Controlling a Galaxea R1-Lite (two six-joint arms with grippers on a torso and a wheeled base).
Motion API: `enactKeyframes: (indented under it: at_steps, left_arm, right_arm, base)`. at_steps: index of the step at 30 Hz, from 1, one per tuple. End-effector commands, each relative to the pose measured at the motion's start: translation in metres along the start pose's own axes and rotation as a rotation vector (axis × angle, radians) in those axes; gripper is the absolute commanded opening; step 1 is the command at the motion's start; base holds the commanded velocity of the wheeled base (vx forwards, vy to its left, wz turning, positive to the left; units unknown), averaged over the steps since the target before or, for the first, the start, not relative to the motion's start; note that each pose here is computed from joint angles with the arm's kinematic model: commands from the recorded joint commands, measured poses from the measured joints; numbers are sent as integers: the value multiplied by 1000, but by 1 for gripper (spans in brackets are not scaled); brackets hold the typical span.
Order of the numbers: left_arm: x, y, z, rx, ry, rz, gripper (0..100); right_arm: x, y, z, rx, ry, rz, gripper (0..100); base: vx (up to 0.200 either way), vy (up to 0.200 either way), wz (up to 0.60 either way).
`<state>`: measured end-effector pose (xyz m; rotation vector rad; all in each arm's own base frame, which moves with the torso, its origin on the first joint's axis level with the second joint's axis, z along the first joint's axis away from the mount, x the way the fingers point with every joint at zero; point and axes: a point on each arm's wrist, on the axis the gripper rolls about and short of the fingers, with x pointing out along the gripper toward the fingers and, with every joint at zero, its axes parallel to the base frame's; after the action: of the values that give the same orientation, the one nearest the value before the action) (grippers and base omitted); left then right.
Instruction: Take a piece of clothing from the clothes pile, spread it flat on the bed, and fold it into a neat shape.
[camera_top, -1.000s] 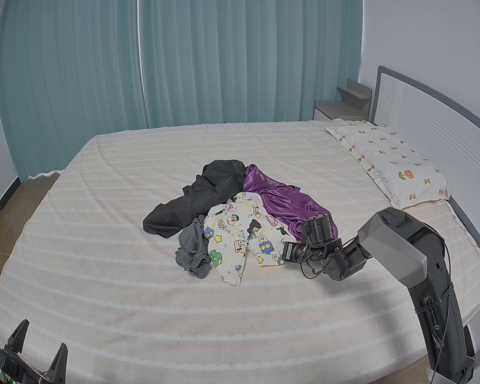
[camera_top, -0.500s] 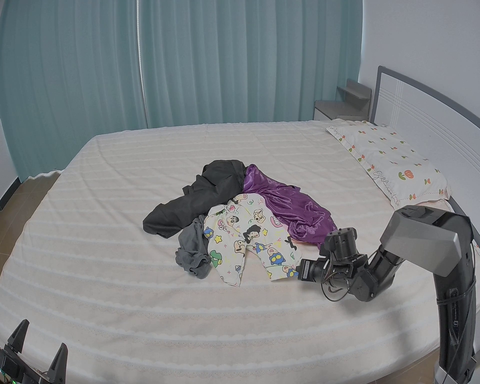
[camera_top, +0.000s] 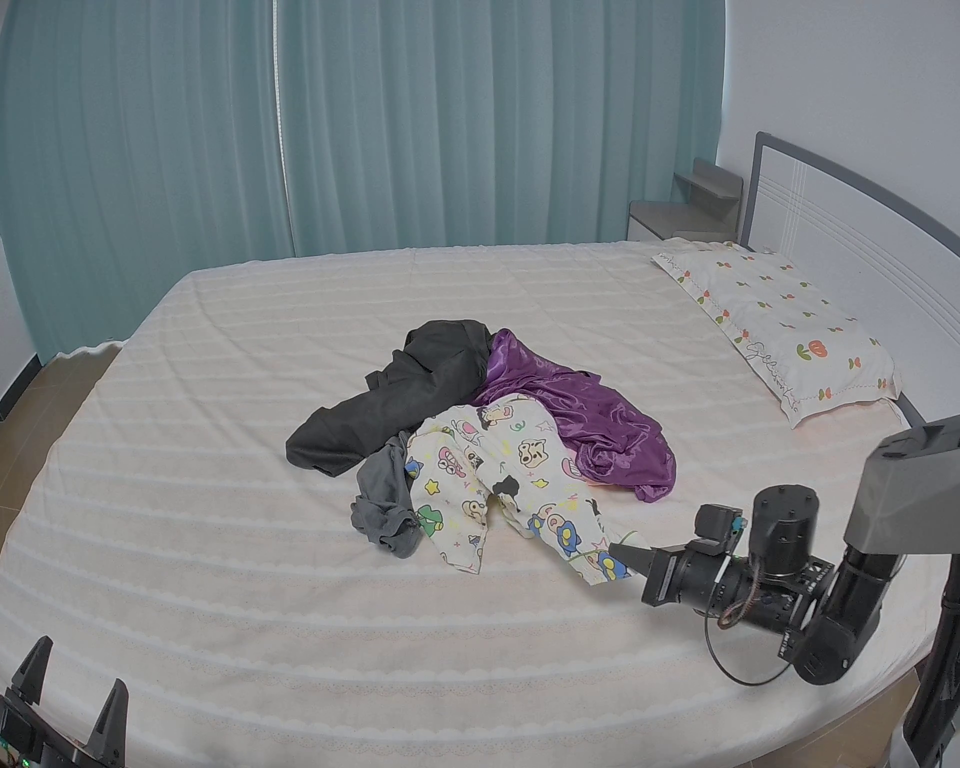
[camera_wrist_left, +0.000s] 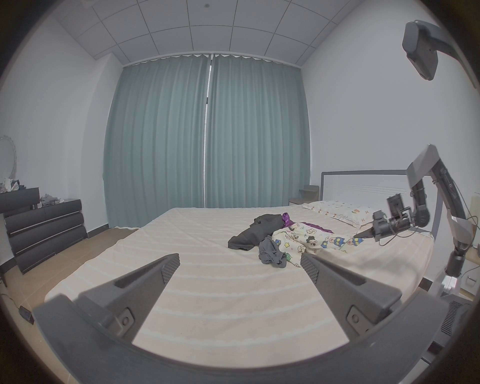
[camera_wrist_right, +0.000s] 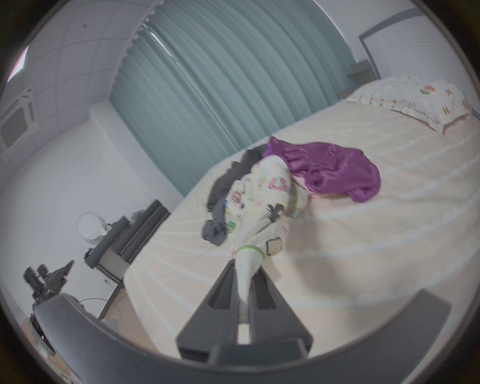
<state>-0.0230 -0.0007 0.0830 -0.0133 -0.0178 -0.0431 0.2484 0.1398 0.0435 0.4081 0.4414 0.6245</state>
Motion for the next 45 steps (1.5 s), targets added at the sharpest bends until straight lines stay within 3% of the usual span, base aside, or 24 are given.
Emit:
enactKeyframes:
  at_steps: [1,2,3,5,6,7,12,16,19,20,22,23,24,25,33,38,41,42,45]
  left_arm:
    - [-11,-2,101,-112,-217,-123,100]
    - [2,-2,123,-152,-169,-153,100]
    - [12,-2,129,-145,-135,-164,100]
    - [36,-5,130,-103,-27,-249,100]
    - [36,-5,130,-103,-27,-249,100]
    - [61,-11,124,-39,94,-402,100]
    - [107,-34,105,4,318,-606,100]
    - [138,-56,81,30,453,-693,100]
    - [142,-59,77,35,473,-699,100]
    - [169,-81,42,75,581,-753,100]
    - [177,-88,33,83,593,-767,100]
    - [193,-105,14,97,600,-799,100]
    - [194,-106,14,97,595,-799,100]
    - [210,-119,-4,105,583,-797,100]
    - [241,-159,-67,114,525,-721,100]
    - [244,-178,-85,59,518,-741,100]
    - [252,-185,-93,56,488,-695,100]
    - [260,-191,-99,53,443,-641,100]
    - [265,-199,-104,30,401,-621,100]
  right_arm:
    - [-45,50,27,-62,-132,187,0]
    - [-47,59,33,-74,-163,229,0]
    - [-47,66,38,-81,-186,254,0]
    - [-50,79,50,-94,-242,310,0]
    - [-50,79,50,-94,-242,310,0]
    - [-49,89,66,-105,-301,344,0]
    - [-48,110,108,-80,-424,400,0]
    - [-58,129,124,-64,-418,441,0]
    - [-59,131,126,-63,-423,447,0]
    - [-69,144,145,-69,-481,489,0]
    - [-70,147,149,-69,-487,496,0]
    - [-69,153,151,-66,-477,504,0]
    - [-69,153,151,-66,-474,504,0]
    - [-68,157,149,-63,-460,516,0]
    - [-65,162,145,-63,-446,529,0]
    - [-63,161,145,-62,-443,526,0]
    - [-62,160,145,-62,-443,522,0]
    - [-62,161,144,-61,-440,522,0]
    - [-62,161,145,-62,-442,524,0]
  base:
    - [0,0,0]
    - [0,0,0]
    - [0,0,0]
    - [0,0,0]
    - [0,0,0]
    - [0,0,0]
    - [0,0,0]
    - [0,0,0]
    - [0,0,0]
    - [0,0,0]
    - [0,0,0]
    - [0,0,0]
    - [0,0,0]
    - [0,0,0]
    - [0,0,0]
    - [0,0,0]
    - [0,0,0]
    - [0,0,0]
    - [0,0,0]
